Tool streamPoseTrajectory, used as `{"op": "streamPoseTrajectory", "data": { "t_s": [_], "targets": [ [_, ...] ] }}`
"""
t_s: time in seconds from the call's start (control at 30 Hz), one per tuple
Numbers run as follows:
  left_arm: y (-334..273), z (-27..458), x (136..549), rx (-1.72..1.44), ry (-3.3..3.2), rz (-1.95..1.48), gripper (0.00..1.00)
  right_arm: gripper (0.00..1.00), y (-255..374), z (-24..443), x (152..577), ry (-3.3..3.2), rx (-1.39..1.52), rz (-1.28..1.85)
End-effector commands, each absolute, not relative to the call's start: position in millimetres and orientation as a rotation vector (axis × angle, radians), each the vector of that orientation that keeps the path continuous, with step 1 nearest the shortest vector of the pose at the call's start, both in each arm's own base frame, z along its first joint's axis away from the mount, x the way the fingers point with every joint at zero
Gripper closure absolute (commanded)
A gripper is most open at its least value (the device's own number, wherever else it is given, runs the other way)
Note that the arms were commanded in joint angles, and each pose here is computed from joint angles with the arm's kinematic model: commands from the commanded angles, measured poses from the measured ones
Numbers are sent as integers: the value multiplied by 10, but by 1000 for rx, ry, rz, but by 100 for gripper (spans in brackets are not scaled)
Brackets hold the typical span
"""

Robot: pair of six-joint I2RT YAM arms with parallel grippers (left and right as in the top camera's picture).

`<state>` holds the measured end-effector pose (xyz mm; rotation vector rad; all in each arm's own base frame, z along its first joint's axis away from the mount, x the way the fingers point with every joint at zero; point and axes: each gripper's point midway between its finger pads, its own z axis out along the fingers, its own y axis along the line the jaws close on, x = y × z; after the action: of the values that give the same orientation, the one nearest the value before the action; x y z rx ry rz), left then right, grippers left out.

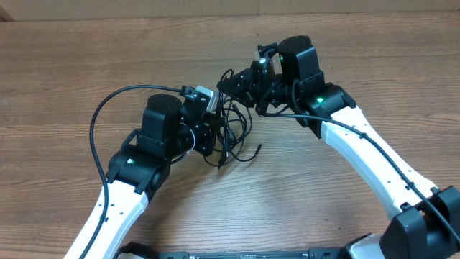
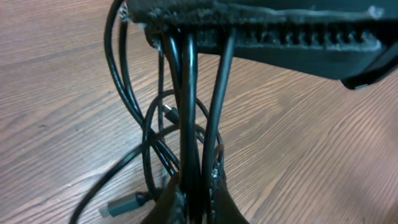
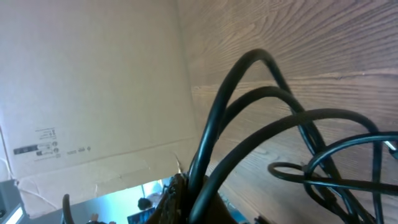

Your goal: Untangle cables

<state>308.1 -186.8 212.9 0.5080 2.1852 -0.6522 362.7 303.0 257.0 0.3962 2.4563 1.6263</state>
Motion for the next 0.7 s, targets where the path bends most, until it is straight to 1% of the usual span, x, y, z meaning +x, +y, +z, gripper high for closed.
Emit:
{"op": "streamPoseTrajectory", "data": {
  "t_s": [0.0,0.13,0.23,0.27,0.33,0.37,0.4,0.47,0.53,0.67],
  "targets": [
    [-1850,2147,3103,478,2183,-641,96,92,2926,2710,3747,2369,377,1532],
    [-1768,2347,3144,363,2160,-676,96,88,2668,2480,3960,2349,414,1232],
    [-1674,2507,3171,256,2138,-708,96,83,2434,2265,4017,2379,482,1021],
    [-1636,2545,3180,204,2137,-725,96,79,2366,2207,4021,2389,495,962],
    [-1549,2582,3201,98,2141,-755,96,67,2245,2090,3995,2421,525,861],
    [-1508,2588,3221,51,2143,-766,96,60,2198,2041,3974,2437,543,825],
    [-1451,2585,3251,-10,2147,-769,96,51,2165,1997,3946,2456,555,799],
    [-1324,2579,3310,-139,2148,-774,96,42,2115,1890,3841,2516,576,758],
    [-1277,2609,3346,-206,2133,-798,96,36,2079,1808,3746,2567,591,727],
    [-1260,2674,3388,-255,2103,-827,96,30,2082,1698,3563,2659,599,718]
  ]
}}
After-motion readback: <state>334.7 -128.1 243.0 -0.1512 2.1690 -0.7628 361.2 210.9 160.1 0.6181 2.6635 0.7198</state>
